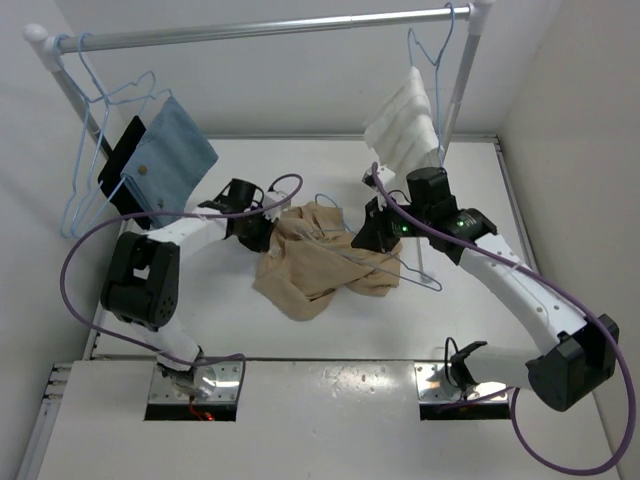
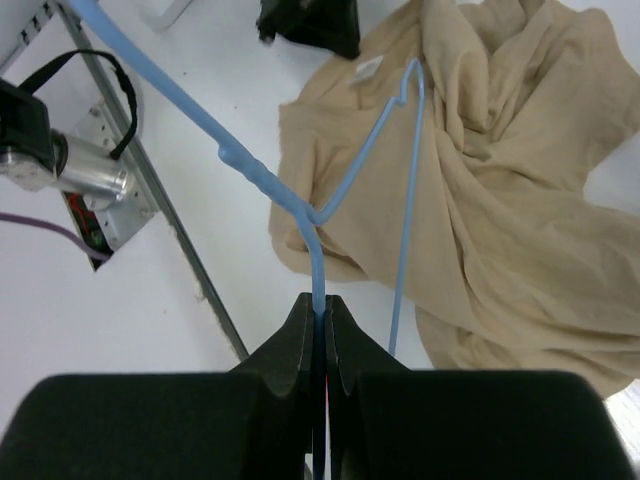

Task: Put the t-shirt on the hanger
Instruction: Place tshirt on hanger

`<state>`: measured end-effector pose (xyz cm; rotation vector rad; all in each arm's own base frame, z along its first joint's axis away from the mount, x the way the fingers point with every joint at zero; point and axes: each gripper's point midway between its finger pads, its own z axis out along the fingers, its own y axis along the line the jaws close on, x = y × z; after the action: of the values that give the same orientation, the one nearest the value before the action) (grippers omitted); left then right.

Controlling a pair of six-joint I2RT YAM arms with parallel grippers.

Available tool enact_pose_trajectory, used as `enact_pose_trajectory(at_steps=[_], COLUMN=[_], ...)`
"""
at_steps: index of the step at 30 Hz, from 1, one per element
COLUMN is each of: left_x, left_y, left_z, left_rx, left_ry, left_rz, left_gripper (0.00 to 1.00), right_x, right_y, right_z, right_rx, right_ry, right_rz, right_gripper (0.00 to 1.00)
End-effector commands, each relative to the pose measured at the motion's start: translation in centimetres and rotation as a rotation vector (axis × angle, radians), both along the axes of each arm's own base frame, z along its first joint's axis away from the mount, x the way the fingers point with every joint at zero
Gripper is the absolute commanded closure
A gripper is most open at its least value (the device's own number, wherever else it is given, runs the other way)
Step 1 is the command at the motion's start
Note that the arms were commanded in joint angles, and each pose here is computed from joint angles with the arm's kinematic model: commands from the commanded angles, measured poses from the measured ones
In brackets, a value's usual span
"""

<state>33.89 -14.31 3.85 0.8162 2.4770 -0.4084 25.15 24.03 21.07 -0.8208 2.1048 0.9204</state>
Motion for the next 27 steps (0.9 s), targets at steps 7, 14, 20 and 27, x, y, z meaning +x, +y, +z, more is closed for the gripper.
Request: enact_pose_trajectory(at_steps=[7, 14, 20, 27], left_x=[3.3, 2.7, 1.8, 2.0], left_y=[0.1, -1.6, -2.1, -2.4], left_z=[10.6, 12.5, 13.6, 14.2], left_rx=[0.088, 0.069, 0.086, 0.092], left_ry=[-0.221, -0.234, -0.241, -0.262], left_rz=[-0.106, -0.130, -0.156, -0.166], left_gripper=[1.00, 1.00, 1.00, 1.00], right_x=[-1.2, -0.5, 2.6, 3.7], right_y=[2.8, 4.0, 4.7, 5.8], right_z=[6.8, 4.5, 4.8, 2.5], right_rx=[0.078, 0.010, -0.023, -0.065], right_ry=[-0.186, -0.199, -0.307, -0.287], right_rz=[0.190, 0.266, 0.245, 0.297], right_gripper=[1.00, 1.00, 1.00, 1.00])
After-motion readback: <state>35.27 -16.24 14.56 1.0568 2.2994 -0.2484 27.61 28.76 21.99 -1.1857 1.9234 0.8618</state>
